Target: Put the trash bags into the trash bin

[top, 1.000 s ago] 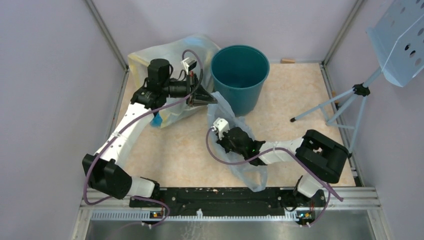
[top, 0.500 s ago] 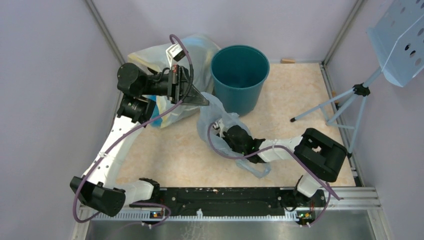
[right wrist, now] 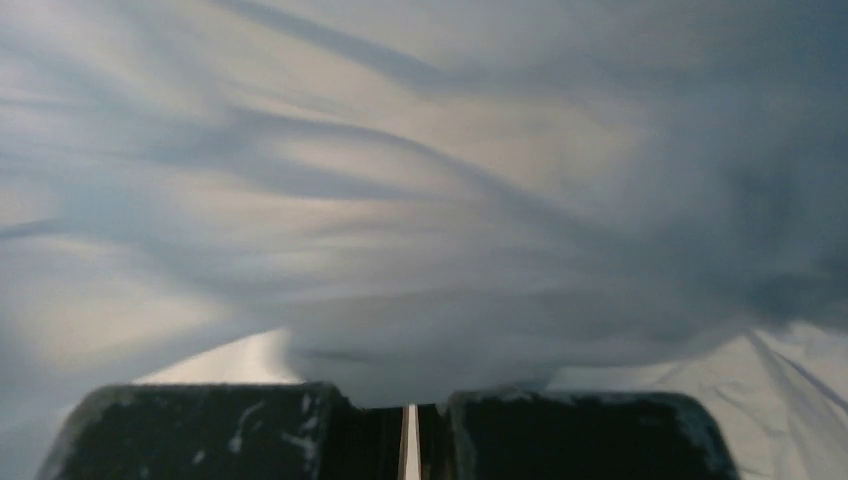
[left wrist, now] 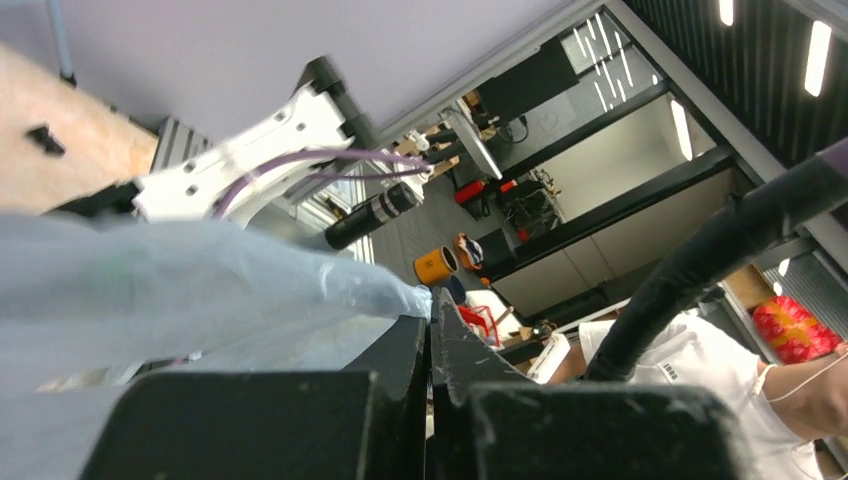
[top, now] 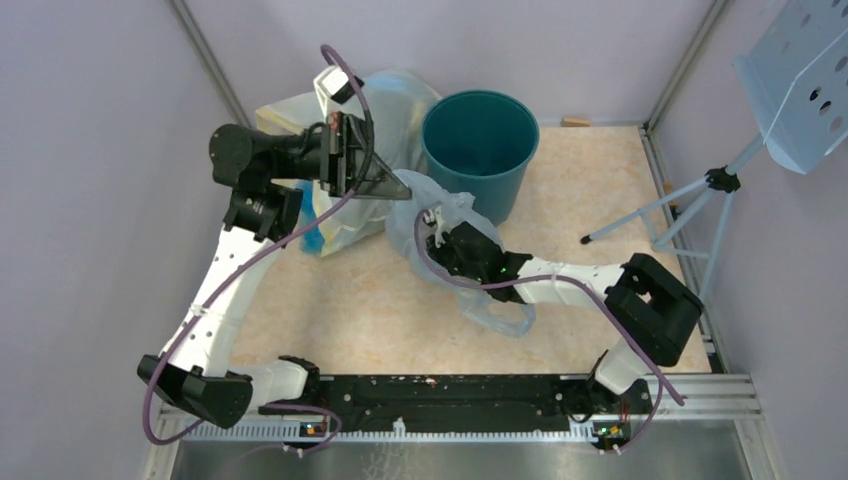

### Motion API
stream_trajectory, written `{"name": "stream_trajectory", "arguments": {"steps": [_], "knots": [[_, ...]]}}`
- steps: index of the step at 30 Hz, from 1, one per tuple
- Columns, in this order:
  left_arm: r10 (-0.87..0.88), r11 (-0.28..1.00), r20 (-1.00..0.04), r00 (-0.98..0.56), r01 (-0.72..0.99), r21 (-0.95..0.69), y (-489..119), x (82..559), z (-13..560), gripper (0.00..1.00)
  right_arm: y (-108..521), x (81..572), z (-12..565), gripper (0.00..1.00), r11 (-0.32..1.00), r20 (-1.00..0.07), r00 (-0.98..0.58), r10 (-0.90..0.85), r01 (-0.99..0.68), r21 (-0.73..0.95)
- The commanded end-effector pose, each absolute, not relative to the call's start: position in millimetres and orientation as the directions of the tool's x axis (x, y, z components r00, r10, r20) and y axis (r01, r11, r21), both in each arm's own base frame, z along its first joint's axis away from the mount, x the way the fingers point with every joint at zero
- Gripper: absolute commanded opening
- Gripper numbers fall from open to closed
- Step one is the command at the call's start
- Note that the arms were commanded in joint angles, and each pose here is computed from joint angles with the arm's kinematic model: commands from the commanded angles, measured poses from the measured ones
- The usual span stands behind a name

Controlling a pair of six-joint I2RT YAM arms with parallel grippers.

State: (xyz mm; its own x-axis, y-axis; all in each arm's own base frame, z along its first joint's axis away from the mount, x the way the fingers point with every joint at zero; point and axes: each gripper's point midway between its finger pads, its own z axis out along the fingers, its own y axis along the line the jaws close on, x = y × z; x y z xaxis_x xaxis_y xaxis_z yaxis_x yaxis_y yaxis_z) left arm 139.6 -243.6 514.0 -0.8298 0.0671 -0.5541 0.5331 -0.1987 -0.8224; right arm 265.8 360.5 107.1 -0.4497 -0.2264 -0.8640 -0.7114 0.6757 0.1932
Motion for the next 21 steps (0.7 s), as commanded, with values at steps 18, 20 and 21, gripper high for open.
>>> {"name": "stream_trajectory", "arguments": {"steps": [18, 20, 21], "knots": [[-0.051, -0.148, -0.649, -0.759, 0.648, -0.747, -244, 143, 531, 0.00, 347, 268, 189, 0.00, 0.652, -0.934, -0.292, -0.205, -0.753, 0.092], [-0.057, -0.127, -0.634, -0.771, 0.636, -0.761, -245, 148, 521, 0.00, 339, 269, 205, 0.00, 0.672, -0.946, -0.262, -0.190, -0.737, 0.069], [-0.062, -0.121, -0.632, -0.773, 0.634, -0.764, -245, 150, 518, 0.00, 332, 271, 207, 0.00, 0.693, -0.945, -0.259, -0.198, -0.719, 0.052]]}}
